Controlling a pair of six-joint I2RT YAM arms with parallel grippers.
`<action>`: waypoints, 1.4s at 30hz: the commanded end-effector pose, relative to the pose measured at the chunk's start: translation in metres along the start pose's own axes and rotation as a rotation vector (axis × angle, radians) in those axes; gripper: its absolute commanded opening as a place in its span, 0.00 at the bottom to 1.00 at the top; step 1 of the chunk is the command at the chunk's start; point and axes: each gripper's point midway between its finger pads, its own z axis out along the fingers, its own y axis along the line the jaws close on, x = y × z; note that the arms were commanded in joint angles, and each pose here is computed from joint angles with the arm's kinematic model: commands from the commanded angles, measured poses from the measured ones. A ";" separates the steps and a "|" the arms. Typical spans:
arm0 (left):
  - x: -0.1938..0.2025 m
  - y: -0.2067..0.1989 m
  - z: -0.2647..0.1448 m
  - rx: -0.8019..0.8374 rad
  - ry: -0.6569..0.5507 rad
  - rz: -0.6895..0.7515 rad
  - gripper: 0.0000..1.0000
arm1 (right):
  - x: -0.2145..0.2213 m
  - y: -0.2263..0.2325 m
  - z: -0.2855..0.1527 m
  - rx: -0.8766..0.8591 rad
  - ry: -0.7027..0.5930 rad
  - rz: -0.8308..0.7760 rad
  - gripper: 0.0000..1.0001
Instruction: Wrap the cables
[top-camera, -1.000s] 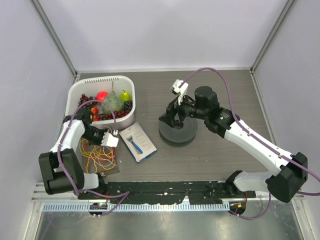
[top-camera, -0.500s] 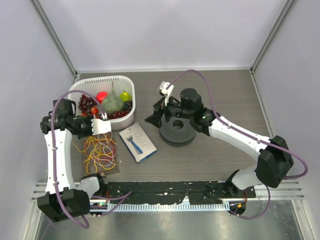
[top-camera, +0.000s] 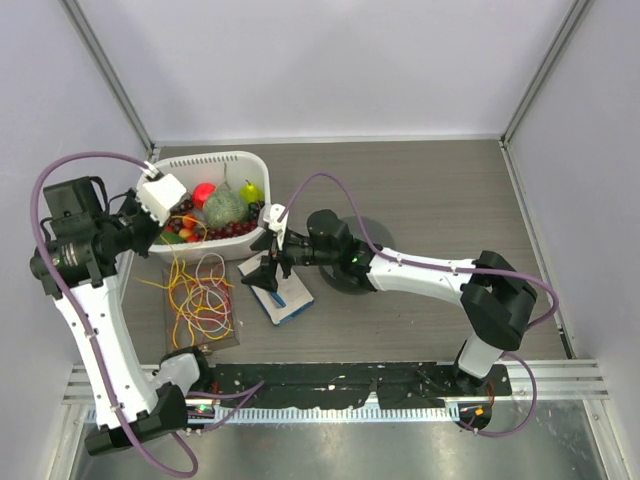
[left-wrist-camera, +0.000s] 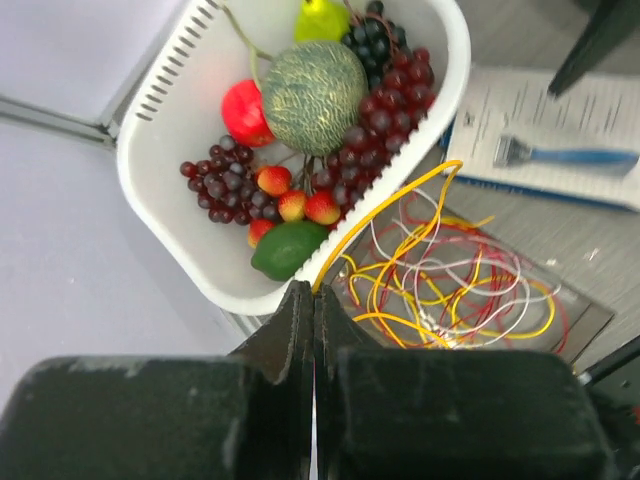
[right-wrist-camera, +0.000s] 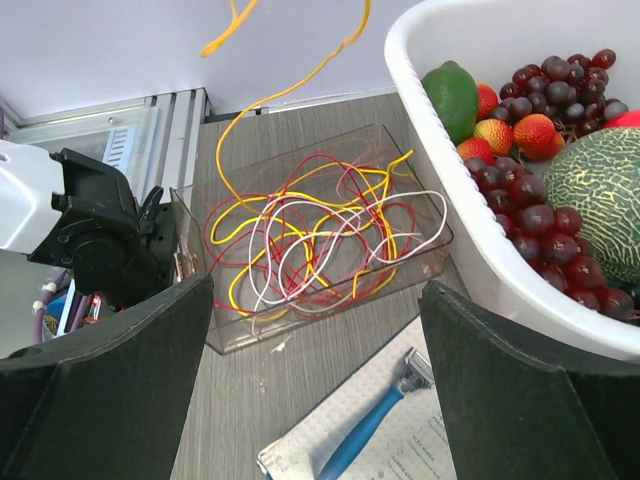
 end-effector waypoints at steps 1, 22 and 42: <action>-0.041 0.011 -0.033 -0.146 -0.116 -0.259 0.00 | -0.053 0.001 0.010 0.001 -0.155 -0.064 0.89; -0.175 0.096 -0.146 -0.534 -0.619 -0.475 0.00 | -0.070 0.018 0.075 -0.050 -0.305 -0.087 0.89; -0.187 0.101 -0.168 -0.597 -0.675 -0.443 0.00 | -0.039 0.040 0.172 -0.071 -0.352 -0.135 0.85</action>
